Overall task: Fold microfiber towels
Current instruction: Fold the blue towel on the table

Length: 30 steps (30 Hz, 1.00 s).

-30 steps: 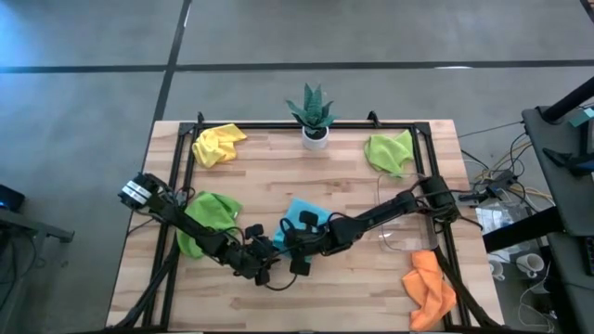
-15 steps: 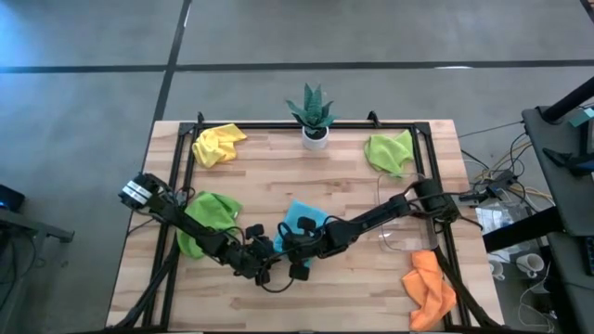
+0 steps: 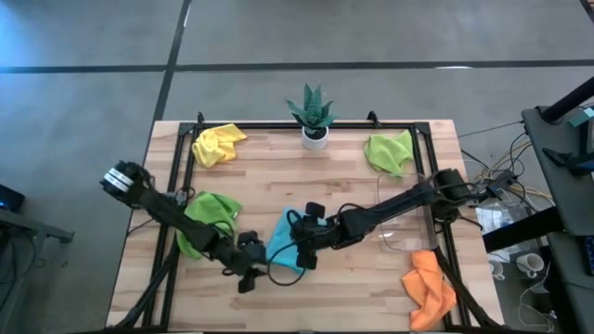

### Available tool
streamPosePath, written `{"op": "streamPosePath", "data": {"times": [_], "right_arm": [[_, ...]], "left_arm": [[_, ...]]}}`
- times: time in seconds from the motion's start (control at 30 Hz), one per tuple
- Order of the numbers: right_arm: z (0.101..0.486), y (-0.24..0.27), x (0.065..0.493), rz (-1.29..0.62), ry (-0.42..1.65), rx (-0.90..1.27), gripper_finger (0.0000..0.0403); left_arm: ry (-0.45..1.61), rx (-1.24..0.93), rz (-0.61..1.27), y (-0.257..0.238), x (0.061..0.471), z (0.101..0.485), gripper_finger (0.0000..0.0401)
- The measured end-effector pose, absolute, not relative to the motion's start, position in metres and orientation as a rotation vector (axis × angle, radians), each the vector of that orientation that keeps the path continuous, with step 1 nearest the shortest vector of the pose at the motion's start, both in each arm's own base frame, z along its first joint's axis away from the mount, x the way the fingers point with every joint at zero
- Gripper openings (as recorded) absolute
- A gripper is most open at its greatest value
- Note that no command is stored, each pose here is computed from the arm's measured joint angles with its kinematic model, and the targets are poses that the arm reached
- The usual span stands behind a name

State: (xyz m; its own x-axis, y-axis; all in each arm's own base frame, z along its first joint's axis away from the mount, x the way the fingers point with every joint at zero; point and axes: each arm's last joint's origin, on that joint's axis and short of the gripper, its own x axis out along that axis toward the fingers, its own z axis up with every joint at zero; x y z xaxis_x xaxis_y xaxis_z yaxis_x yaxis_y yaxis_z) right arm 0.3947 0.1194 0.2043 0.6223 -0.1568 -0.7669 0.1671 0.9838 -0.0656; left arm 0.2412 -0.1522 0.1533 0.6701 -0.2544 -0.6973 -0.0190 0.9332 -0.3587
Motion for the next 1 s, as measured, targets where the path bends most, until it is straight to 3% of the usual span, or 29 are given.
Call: {"op": "streamPosePath", "data": {"times": [0.17, 0.3, 0.47, 0.63, 0.8, 1.0], "right_arm": [[0.182, 0.111, 0.388, -0.245, 0.921, 0.026, 0.0194], [0.161, 0.093, 0.397, -0.313, 0.86, 0.072, 0.0194], [0.148, 0.07, 0.421, -0.294, 0.757, 0.092, 0.0189], [0.126, 0.049, 0.44, -0.229, 0.804, 0.136, 0.0175], [0.117, 0.018, 0.443, -0.395, 0.806, 0.197, 0.0145], [0.123, 0.004, 0.443, -0.438, 0.792, 0.227, 0.0117]], "left_arm": [[0.732, -0.38, -0.221, -0.15, 0.23, 0.188, 0.0144], [0.588, -0.267, -0.077, -0.142, 0.23, 0.199, 0.0144], [0.667, -0.247, -0.036, -0.139, 0.238, 0.173, 0.0144], [0.758, -0.266, -0.003, -0.143, 0.243, 0.147, 0.0144], [0.791, -0.265, 0.012, -0.144, 0.245, 0.136, 0.0144], [0.771, -0.252, -0.016, -0.143, 0.243, 0.145, 0.0144]]}}
